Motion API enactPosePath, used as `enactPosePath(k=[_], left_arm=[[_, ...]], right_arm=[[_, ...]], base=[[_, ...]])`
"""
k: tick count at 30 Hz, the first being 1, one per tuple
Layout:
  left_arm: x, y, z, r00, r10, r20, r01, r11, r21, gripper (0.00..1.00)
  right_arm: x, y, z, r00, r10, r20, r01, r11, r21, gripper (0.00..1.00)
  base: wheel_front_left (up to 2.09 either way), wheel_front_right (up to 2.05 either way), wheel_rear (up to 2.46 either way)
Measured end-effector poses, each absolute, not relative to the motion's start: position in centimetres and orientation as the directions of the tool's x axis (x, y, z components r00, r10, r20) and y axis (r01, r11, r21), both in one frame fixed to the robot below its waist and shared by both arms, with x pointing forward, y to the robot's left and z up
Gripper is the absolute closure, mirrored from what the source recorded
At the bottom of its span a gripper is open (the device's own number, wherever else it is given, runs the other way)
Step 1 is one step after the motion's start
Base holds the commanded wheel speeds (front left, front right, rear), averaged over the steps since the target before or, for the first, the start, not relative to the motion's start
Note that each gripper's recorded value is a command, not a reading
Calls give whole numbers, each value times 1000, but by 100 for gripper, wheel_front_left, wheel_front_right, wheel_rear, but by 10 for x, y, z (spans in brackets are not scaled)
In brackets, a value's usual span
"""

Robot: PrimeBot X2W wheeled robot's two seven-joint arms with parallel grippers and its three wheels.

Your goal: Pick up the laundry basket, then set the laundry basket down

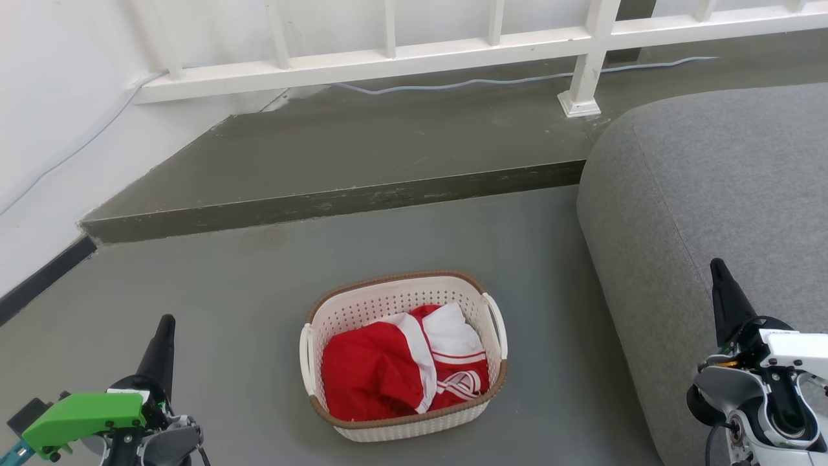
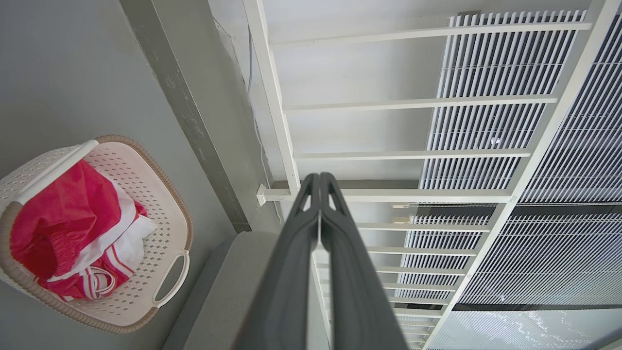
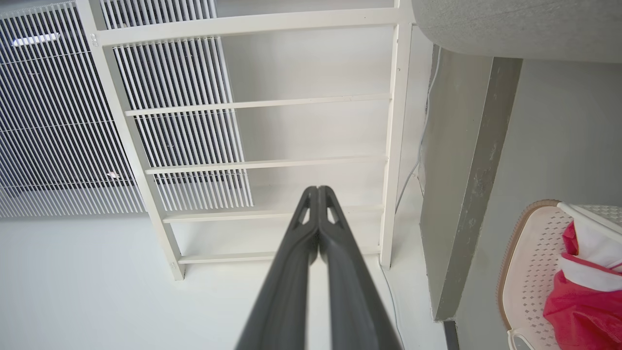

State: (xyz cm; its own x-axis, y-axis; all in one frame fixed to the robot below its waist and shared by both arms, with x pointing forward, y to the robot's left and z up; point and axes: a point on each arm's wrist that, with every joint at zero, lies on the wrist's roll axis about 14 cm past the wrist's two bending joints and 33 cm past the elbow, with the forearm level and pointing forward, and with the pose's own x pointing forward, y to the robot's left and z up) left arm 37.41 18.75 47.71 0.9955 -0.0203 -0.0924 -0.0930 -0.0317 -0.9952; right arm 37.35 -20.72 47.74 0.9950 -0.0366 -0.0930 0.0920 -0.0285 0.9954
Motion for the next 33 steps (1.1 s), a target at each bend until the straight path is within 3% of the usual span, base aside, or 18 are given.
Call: enactPosePath(k=[31,32,33], left_arm=[[374,187,477,995,-22,-92,-93,-32,-995,100],[374,187,477,995,-22,-92,-93,-32,-995,0],[373,187,473,994,-22,-104,-105,-36,-994,100]], right_arm=[[373,-206,477,995,-30,-93,93,-25,995,100],[373,-206,477,995,-30,-93,93,-25,995,0],[372,-206,473,994,-30,-105,104,-27,994,100]], base=[[0,0,0],[0,0,0],[0,0,0]])
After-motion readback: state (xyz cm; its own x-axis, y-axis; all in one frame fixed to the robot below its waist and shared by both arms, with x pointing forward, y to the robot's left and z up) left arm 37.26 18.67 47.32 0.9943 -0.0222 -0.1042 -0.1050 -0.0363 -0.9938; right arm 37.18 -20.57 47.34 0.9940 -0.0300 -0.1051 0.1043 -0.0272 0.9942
